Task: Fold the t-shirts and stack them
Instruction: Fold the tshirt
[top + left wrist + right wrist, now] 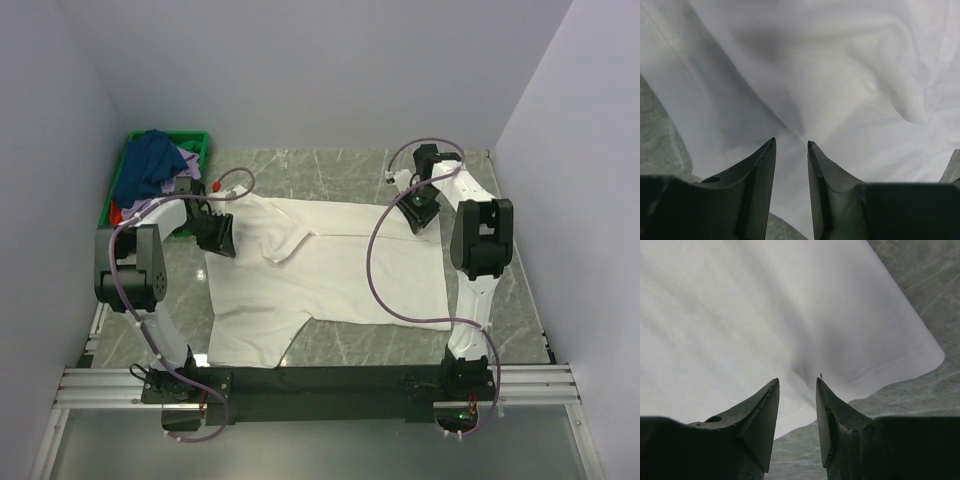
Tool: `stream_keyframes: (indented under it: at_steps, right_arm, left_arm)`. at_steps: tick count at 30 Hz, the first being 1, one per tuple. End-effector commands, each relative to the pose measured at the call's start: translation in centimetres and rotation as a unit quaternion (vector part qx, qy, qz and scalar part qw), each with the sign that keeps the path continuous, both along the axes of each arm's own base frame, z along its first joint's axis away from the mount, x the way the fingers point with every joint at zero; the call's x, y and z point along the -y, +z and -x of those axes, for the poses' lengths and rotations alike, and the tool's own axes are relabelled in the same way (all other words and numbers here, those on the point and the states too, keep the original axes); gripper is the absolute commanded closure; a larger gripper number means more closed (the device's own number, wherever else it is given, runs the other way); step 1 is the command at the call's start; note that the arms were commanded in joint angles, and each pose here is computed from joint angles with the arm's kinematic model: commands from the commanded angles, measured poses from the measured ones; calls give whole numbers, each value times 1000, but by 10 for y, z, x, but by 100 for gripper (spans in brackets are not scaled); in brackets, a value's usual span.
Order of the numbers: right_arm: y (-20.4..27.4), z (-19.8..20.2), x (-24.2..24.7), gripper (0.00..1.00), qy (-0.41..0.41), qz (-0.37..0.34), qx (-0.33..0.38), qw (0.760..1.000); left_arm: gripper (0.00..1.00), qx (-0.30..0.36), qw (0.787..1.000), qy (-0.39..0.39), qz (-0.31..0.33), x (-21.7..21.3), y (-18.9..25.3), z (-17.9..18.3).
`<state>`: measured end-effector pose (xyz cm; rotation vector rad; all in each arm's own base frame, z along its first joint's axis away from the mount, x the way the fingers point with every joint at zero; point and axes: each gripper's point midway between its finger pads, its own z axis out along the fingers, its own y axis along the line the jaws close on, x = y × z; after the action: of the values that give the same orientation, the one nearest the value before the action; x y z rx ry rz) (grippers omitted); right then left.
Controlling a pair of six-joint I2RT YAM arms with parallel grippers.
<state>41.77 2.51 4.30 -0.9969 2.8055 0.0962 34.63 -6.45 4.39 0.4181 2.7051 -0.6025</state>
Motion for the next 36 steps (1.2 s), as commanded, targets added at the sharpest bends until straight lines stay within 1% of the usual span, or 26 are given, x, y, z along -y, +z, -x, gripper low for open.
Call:
stream_keyframes:
  at_steps: [1,10,14,22,27,30,31,33,34,36]
  right_arm:
    - [7,-10,-5,58,-12,-6,15,1000]
    - [-1,-13,-3,58,-17,0,14,1000]
    - [-3,-15,-2,59,-16,4,13,1000]
    - [-6,-10,0,59,-13,9,5,1000]
    - [-9,-8,-1,59,-11,10,1,1000]
    - [-9,-9,0,60,-12,12,1,1000]
    - [-10,-9,1,59,-13,13,1,1000]
    - [-9,-10,3,60,-14,20,3,1000]
    - [-11,-10,4,60,-15,24,3,1000]
    - [-14,-9,8,60,-18,35,0,999]
  left_arm:
    - [63,-12,999,29,10,2,-9,-8]
    - [67,-25,999,25,32,10,-17,-8]
    - [70,-29,998,25,44,14,-16,-7]
    - [74,-5,998,29,51,16,1,-14]
    - [76,-14,998,31,52,18,-3,-14]
    - [84,-18,998,34,50,17,-7,-15]
    - [90,-19,998,35,49,17,-7,-16]
    - [95,-17,998,33,41,14,-4,-15]
    - [99,-17,999,33,36,12,-3,-14]
    - [99,-15,999,26,28,9,6,-10]
